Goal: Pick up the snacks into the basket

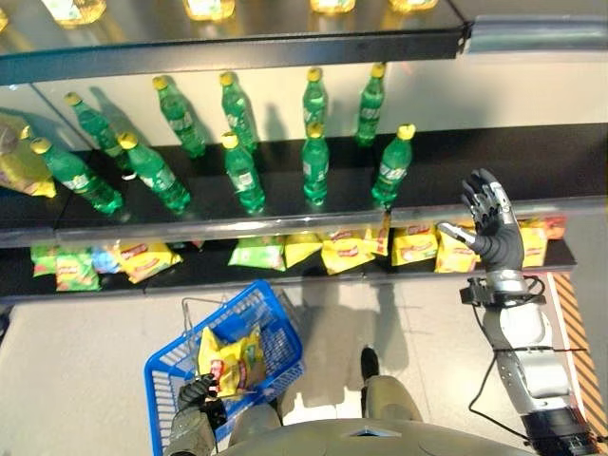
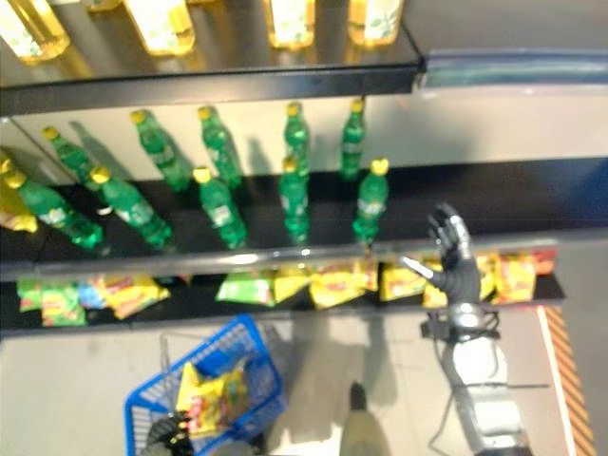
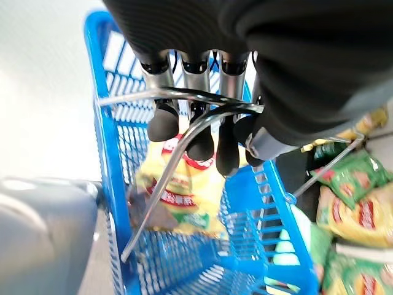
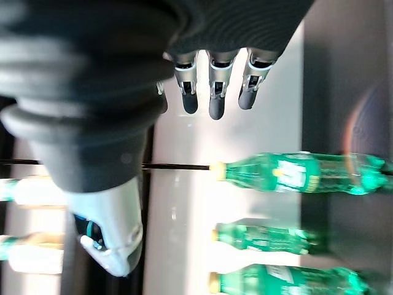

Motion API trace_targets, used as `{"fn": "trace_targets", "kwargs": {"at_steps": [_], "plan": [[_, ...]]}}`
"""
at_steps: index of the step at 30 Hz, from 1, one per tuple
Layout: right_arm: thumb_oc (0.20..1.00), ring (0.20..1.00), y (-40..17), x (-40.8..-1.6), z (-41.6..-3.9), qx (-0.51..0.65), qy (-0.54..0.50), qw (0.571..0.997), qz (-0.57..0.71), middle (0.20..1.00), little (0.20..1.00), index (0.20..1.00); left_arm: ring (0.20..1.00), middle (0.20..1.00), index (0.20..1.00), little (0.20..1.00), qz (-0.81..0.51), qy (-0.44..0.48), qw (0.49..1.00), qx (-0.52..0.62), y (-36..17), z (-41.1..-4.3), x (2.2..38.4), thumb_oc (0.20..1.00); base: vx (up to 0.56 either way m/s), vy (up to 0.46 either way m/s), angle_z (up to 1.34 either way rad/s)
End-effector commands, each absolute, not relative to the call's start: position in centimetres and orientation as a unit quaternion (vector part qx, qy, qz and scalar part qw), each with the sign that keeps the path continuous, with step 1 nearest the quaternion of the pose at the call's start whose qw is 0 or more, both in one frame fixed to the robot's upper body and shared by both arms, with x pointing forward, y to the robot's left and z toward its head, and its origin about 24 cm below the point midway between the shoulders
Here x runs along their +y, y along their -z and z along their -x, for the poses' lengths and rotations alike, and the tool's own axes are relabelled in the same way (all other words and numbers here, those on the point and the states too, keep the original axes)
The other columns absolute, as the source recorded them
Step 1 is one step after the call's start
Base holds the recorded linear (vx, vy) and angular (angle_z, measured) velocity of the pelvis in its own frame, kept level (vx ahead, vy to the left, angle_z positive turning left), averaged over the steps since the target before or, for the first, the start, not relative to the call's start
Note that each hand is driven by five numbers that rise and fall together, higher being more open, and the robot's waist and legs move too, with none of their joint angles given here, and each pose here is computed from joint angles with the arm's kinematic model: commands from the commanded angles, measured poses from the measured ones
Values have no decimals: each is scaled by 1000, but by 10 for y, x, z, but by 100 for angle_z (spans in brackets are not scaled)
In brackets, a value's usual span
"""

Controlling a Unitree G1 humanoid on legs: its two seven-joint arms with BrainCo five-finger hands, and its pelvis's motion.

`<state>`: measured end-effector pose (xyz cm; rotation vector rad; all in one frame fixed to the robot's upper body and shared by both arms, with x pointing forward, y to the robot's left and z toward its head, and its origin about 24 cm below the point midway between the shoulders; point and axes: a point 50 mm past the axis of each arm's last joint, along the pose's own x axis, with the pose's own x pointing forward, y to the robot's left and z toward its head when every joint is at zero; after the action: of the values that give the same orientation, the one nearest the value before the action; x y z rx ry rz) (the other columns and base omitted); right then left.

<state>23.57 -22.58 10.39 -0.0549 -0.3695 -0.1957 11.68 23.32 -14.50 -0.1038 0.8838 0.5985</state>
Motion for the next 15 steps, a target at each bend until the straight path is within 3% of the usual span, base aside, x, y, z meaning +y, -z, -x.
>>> {"fn": "trace_targets", "kwargs": {"at_steps": [1,8,15], "plan": [[1000,1000,-143,-217,-246,-288,127,949,17,1000,1000,1000,200,200,200,200,27,-331,871,362,128,-135,260,200,-29,-1,8],[1000,1000,-155,-208,-267,-312,158,936,29,1000,1000,1000,200,200,200,200,20,-330,878,347,124,-145,257,200,-31,-3,10],[1000,1000,-162,-215,-285,-317,327,890,35,1000,1000,1000,200,200,200,200,10,-326,891,315,114,-163,247,200,-2,12,12]]}}
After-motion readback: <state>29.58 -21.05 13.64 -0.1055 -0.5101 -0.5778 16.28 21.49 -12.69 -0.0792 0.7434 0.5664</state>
